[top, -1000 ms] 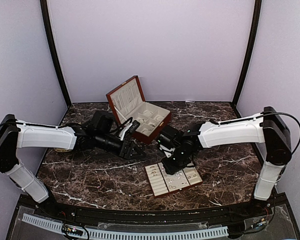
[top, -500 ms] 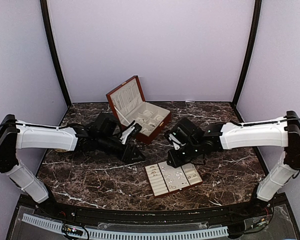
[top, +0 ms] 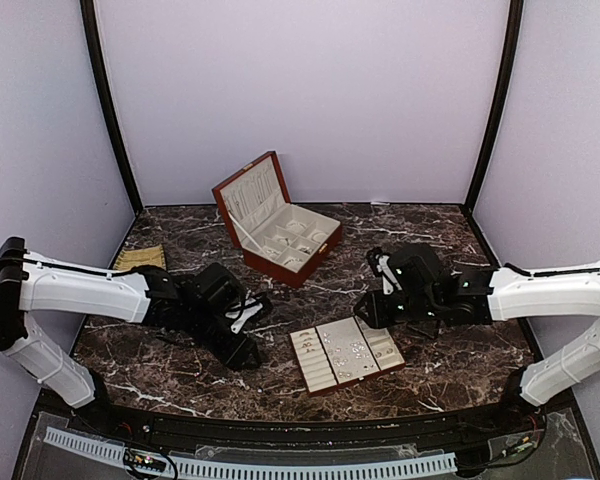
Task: Organize the mixed jewelry
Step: Pick up the earring from the center of the board.
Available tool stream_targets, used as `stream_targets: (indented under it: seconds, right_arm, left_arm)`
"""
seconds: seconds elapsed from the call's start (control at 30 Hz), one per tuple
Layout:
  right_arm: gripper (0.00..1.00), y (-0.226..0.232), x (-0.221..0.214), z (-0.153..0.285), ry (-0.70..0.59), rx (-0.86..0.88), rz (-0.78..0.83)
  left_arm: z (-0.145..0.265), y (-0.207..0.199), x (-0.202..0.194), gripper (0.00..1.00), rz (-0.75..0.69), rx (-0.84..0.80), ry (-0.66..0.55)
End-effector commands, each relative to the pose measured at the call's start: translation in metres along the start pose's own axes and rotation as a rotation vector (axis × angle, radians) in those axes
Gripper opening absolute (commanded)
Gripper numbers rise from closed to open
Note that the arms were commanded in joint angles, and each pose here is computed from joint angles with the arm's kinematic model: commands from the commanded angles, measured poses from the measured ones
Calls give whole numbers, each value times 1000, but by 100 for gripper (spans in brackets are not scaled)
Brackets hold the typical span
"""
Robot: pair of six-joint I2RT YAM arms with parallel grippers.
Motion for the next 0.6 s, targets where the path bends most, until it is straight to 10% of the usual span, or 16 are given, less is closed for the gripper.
stream_targets:
  seconds: [0.0,0.57]
  right_arm:
    - [31,1,11,7,-108,61,-55]
    - [31,-6,4,6,-106,63,-77]
  left_arm:
    - [-6,-2,-34,46,35,16,167]
    - [-20,-12,-40,33,32,-29,212]
Point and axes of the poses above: each gripper's point midway between its finger pads, its own z axis back along the fingers, its own y axis along the line the jaws close on, x = y × z, the point moved 8 cm from there along z, back along the fingers, and after that the axes turned 13 degrees about -z, right-handed, at the moved point
